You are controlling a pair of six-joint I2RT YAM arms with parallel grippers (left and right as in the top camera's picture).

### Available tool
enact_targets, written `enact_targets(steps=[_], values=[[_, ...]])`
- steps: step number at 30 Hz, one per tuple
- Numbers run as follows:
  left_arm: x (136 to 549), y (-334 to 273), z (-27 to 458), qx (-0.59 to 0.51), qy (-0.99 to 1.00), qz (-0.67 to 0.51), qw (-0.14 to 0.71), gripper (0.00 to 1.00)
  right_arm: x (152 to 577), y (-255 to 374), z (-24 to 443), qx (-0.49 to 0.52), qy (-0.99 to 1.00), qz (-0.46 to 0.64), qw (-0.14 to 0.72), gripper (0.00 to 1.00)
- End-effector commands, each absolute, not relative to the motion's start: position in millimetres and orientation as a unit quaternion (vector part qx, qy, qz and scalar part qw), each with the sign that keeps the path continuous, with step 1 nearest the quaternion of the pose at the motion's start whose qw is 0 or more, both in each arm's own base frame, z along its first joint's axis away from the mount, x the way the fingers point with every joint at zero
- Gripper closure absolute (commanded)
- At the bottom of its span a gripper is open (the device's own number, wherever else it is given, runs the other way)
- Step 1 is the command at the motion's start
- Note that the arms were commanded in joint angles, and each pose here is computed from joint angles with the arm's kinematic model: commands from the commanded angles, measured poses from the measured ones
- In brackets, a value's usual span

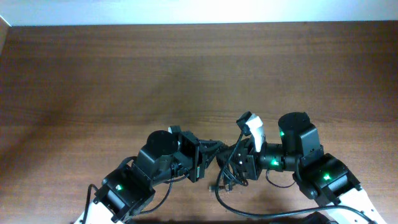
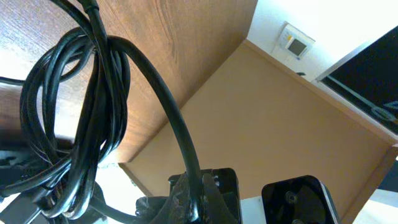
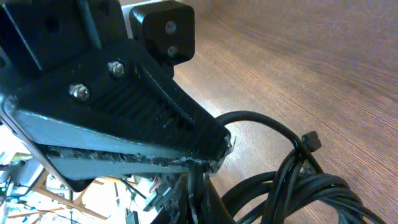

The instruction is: Untangle cables

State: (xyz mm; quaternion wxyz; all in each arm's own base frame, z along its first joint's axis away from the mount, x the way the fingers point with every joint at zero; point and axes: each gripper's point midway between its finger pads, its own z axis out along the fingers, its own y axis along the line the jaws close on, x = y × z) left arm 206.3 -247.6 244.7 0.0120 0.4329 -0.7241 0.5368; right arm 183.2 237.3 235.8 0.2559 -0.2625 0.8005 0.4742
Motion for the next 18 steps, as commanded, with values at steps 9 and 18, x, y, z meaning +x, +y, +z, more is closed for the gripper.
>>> enact_targets(steps=[9,18], values=[[241,-169,197,0.537,-0.724,0.392,-0.185,0.37,179,223,262,-0.238,0.79,0.486,0.288,0.96],[241,-161,193,0.511,-0.747,0.366,-0.215,0.09,165,219,289,-0.245,0.762,0.506,0.322,0.96]])
